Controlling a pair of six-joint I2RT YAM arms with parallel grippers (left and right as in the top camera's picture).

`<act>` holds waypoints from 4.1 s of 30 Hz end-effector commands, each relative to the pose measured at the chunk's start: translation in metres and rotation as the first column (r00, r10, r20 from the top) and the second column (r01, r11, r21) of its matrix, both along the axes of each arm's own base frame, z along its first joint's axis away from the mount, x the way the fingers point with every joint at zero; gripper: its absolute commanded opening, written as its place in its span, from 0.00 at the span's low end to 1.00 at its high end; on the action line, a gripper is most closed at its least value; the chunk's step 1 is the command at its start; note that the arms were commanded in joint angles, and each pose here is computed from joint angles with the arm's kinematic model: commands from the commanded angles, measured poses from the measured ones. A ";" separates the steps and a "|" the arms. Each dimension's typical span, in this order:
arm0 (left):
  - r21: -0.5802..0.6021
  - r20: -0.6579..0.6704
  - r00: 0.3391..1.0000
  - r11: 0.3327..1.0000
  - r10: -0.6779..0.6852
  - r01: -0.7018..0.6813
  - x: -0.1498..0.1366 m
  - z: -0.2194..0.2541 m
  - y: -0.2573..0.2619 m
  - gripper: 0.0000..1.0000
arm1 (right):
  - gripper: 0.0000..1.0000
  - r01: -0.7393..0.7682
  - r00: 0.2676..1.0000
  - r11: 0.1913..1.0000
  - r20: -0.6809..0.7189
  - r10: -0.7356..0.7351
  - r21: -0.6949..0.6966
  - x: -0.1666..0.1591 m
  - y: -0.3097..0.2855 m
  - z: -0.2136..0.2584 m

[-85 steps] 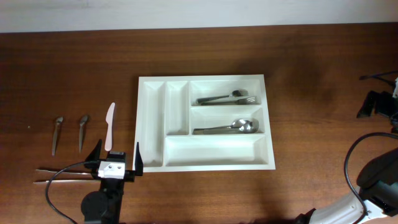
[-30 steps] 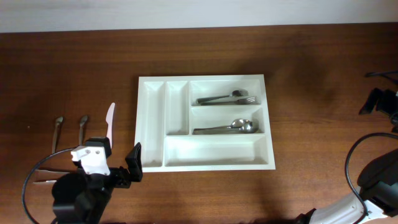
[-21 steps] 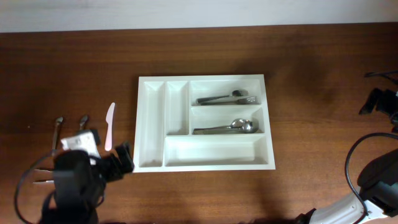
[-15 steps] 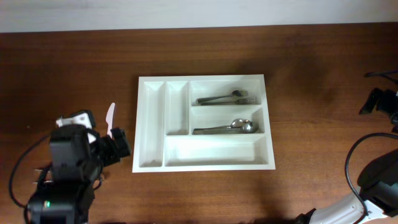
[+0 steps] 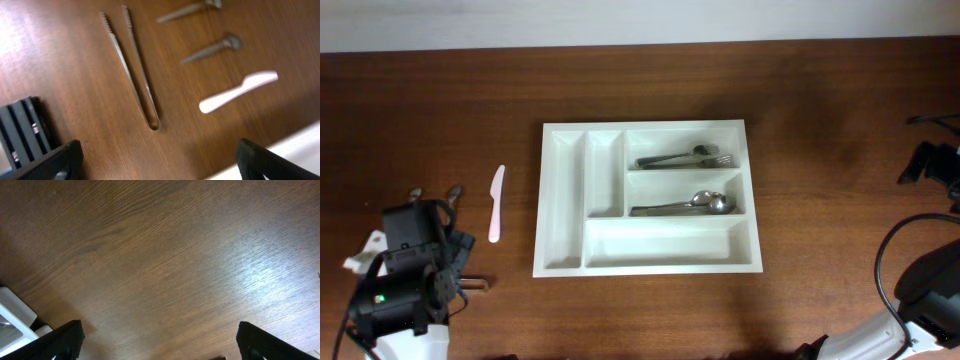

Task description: Pack container

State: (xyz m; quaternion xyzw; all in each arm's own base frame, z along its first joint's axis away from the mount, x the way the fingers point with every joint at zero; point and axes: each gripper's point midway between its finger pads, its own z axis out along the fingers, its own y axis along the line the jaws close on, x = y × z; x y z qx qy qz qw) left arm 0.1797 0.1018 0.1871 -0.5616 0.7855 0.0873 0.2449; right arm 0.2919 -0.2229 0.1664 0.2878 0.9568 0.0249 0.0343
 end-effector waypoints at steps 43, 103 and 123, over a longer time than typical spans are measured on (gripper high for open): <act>-0.140 -0.352 0.796 0.813 0.493 -0.566 -0.023 -0.046 0.030 0.99 | 0.99 0.016 1.000 1.000 0.015 -0.016 -0.003 -0.001 0.000 0.005; -0.285 -0.350 0.924 0.923 0.152 -0.260 0.027 -0.136 0.043 0.99 | 0.99 0.016 1.000 1.000 0.015 -0.016 -0.003 -0.001 0.000 0.005; -0.284 -0.345 0.936 0.943 0.071 -0.176 0.013 -0.154 0.062 0.99 | 0.99 0.016 1.000 1.000 0.015 -0.016 -0.003 -0.001 0.000 0.005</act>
